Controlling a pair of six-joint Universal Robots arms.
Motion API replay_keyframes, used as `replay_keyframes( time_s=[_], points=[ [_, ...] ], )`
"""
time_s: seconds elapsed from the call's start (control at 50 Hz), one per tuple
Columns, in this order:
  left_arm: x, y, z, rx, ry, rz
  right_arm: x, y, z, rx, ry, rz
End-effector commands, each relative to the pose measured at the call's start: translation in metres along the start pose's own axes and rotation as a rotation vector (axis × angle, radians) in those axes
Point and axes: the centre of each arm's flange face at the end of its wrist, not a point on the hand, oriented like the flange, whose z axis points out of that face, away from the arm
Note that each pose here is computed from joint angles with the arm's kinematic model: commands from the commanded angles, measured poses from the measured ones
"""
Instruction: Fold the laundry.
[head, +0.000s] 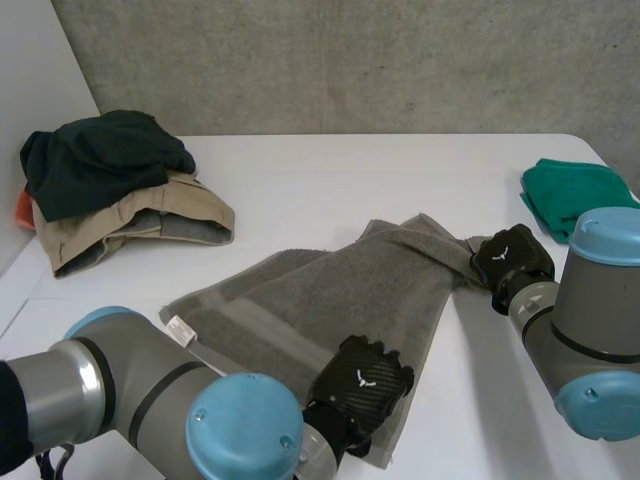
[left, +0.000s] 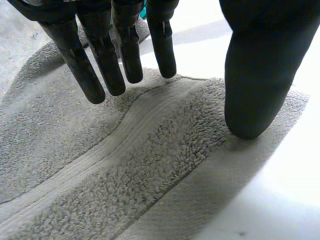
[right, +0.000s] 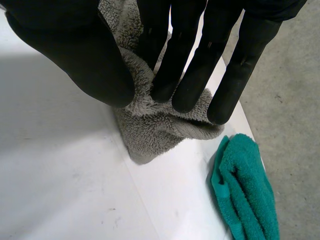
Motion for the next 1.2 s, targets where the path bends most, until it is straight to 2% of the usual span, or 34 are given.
replay_keyframes(
  time_s=[0.02, 0.4, 0.66, 0.74, 0.8, 0.84, 0.88, 0.9, 0.98, 1.08, 1.2],
  points=[
    [0.001, 0.004, 0.002, -0.01, 0.001, 0.006, -0.001, 0.001, 0.0, -0.003, -0.004, 0.0],
    [-0.003, 0.001, 0.015, 0.043, -0.029, 0.018, -0.002, 0.001, 0.0, 0.002, -0.004, -0.004],
    [-0.022, -0.005, 0.031, 0.096, -0.094, 0.052, -0.005, 0.001, -0.002, 0.001, -0.011, -0.011],
    [-0.04, -0.01, 0.033, 0.114, -0.164, 0.047, -0.002, 0.001, -0.002, -0.001, -0.005, -0.01],
    [-0.064, -0.029, 0.026, 0.146, -0.267, 0.039, 0.008, -0.004, -0.005, 0.005, 0.021, -0.015],
    [-0.092, -0.052, 0.013, 0.194, -0.37, 0.029, 0.017, -0.011, -0.01, 0.021, 0.043, -0.02],
    [-0.11, -0.066, 0.002, 0.225, -0.427, 0.021, 0.042, -0.02, -0.021, 0.034, 0.097, -0.03],
    [-0.129, -0.08, -0.012, 0.256, -0.482, 0.014, 0.054, -0.022, -0.025, 0.032, 0.123, -0.034],
    [-0.165, -0.109, -0.056, 0.302, -0.595, 0.004, 0.114, -0.033, -0.055, 0.018, 0.242, -0.065],
    [-0.178, -0.132, -0.092, 0.331, -0.622, 0.009, 0.162, -0.078, -0.115, 0.137, 0.353, -0.067],
    [-0.195, -0.148, -0.112, 0.373, -0.646, 0.024, 0.177, -0.095, -0.145, 0.17, 0.341, -0.05]
  ],
)
